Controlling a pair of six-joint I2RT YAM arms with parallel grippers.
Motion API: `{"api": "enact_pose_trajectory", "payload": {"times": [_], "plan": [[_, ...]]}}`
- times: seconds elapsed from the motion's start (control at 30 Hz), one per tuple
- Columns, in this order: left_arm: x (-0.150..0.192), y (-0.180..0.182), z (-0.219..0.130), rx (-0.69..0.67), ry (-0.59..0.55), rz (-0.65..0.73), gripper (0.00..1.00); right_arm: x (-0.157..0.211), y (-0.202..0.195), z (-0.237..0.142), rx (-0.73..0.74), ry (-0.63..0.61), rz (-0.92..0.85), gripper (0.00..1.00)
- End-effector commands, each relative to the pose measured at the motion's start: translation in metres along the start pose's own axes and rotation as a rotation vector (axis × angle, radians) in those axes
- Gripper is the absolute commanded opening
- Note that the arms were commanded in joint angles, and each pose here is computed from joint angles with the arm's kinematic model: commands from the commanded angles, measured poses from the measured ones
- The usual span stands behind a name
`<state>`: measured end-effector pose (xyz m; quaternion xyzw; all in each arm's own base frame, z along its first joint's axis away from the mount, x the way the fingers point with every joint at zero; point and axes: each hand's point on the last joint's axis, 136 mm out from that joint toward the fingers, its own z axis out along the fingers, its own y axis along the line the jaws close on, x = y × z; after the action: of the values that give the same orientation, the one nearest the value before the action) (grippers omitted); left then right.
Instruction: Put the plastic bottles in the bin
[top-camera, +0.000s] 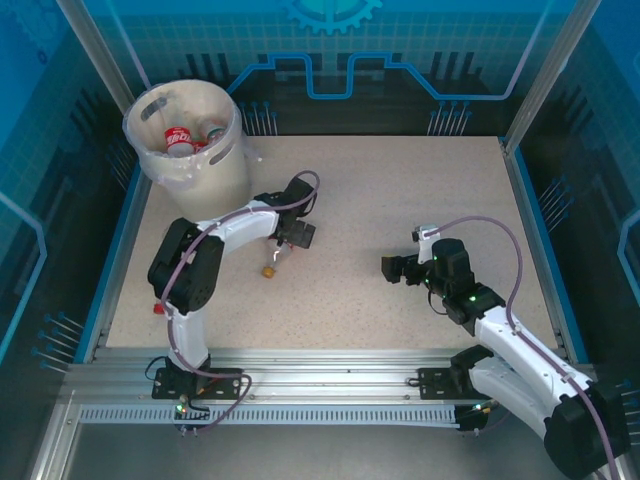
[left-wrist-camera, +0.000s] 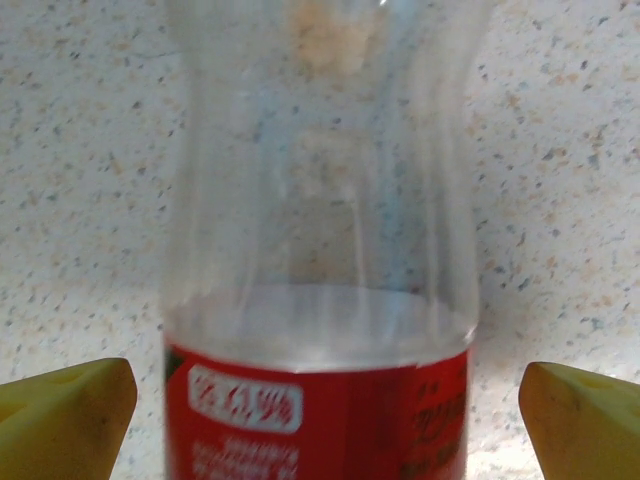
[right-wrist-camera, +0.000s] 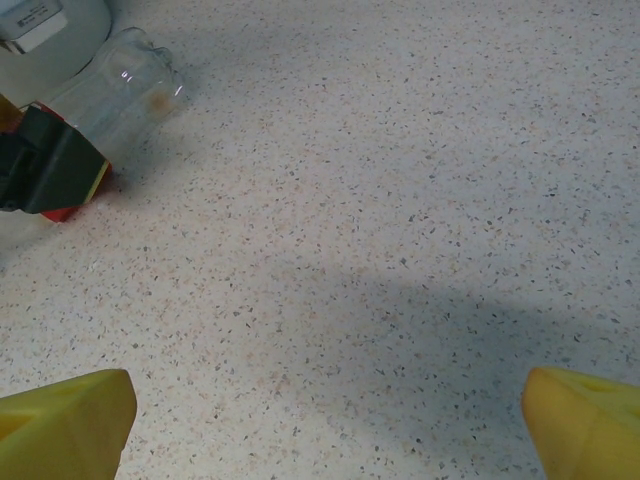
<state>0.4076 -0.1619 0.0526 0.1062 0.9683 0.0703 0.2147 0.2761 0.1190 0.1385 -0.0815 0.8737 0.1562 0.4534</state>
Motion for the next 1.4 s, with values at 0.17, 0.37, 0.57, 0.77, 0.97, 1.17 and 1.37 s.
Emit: {"api": "enact_pose_trajectory", "payload": {"times": [0.17, 0.37, 0.57, 0.77, 0.97, 1.17, 1.37], "plan": [[-0.044, -0.006, 0.003, 0.098, -0.037, -0.021, 0.99, -0.004, -0.005, -0.002, 0.018, -0.010, 0.007, 1.00], [-0.053, -0.005, 0.023, 0.108, -0.002, -0.028, 0.99, -0.003, -0.006, -0.002, 0.021, -0.010, 0.008, 1.00], [-0.050, -0.010, 0.039, 0.107, 0.032, -0.013, 0.92, -0.003, -0.006, -0.003, 0.024, -0.009, 0.003, 1.00], [-0.051, -0.010, 0.035, 0.109, 0.023, -0.012, 0.69, -0.006, -0.004, -0.002, 0.015, -0.010, 0.008, 1.00], [-0.065, -0.016, 0.004, 0.131, -0.039, 0.012, 0.65, -0.009, -0.002, -0.001, 0.005, -0.013, 0.013, 1.00], [-0.104, -0.020, -0.076, 0.243, -0.226, 0.004, 0.60, -0.010, -0.001, -0.002, 0.003, -0.013, 0.015, 1.00], [-0.153, 0.003, -0.196, 0.315, -0.533, -0.003, 0.56, -0.010, -0.001, -0.004, 0.006, -0.013, 0.019, 1.00]]}}
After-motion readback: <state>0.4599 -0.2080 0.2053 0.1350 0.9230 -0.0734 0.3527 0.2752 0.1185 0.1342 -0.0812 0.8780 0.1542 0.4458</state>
